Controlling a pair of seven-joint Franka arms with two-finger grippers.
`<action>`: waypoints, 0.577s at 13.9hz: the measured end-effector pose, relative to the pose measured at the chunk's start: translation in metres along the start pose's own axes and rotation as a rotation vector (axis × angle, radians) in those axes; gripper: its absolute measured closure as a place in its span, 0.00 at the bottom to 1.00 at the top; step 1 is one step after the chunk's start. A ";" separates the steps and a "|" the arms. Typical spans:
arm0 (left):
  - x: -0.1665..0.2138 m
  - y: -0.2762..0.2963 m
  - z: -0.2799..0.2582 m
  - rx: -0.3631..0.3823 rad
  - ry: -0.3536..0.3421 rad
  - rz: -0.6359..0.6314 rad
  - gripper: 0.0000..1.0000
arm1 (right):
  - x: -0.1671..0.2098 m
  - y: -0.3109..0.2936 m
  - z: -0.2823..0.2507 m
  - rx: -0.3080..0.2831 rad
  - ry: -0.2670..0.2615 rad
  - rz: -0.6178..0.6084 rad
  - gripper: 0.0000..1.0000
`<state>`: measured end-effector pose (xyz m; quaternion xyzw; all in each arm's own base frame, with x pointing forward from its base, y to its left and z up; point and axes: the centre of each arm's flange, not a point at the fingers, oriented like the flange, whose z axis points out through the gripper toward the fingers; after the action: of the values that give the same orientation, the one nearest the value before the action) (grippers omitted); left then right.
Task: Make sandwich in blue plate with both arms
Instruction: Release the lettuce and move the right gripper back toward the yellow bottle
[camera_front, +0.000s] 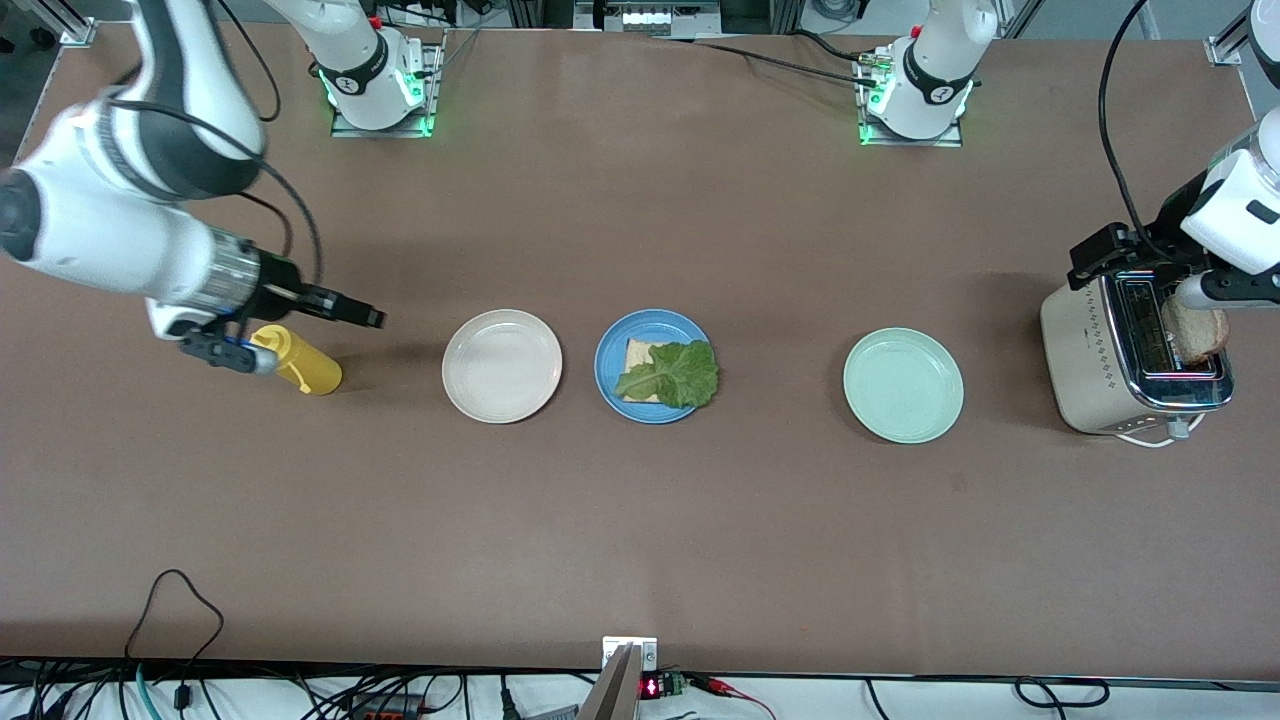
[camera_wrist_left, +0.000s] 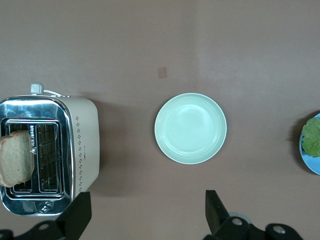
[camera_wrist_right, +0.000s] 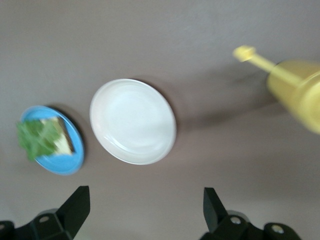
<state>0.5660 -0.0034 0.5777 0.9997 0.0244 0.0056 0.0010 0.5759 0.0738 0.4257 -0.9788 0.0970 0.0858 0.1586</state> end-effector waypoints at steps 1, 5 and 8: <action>0.001 -0.001 0.000 0.000 0.005 -0.002 0.00 | -0.002 0.023 -0.004 0.002 0.000 -0.074 0.00; -0.001 0.002 0.001 0.002 -0.009 -0.016 0.00 | -0.010 0.117 -0.013 0.000 0.001 -0.331 0.00; -0.001 0.002 0.000 0.002 -0.007 -0.018 0.00 | -0.010 0.174 -0.022 -0.037 0.005 -0.498 0.00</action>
<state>0.5648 -0.0057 0.5774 0.9994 0.0335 0.0018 0.0000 0.5311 -0.0936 0.3969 -0.9755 -0.1485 0.0435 0.1565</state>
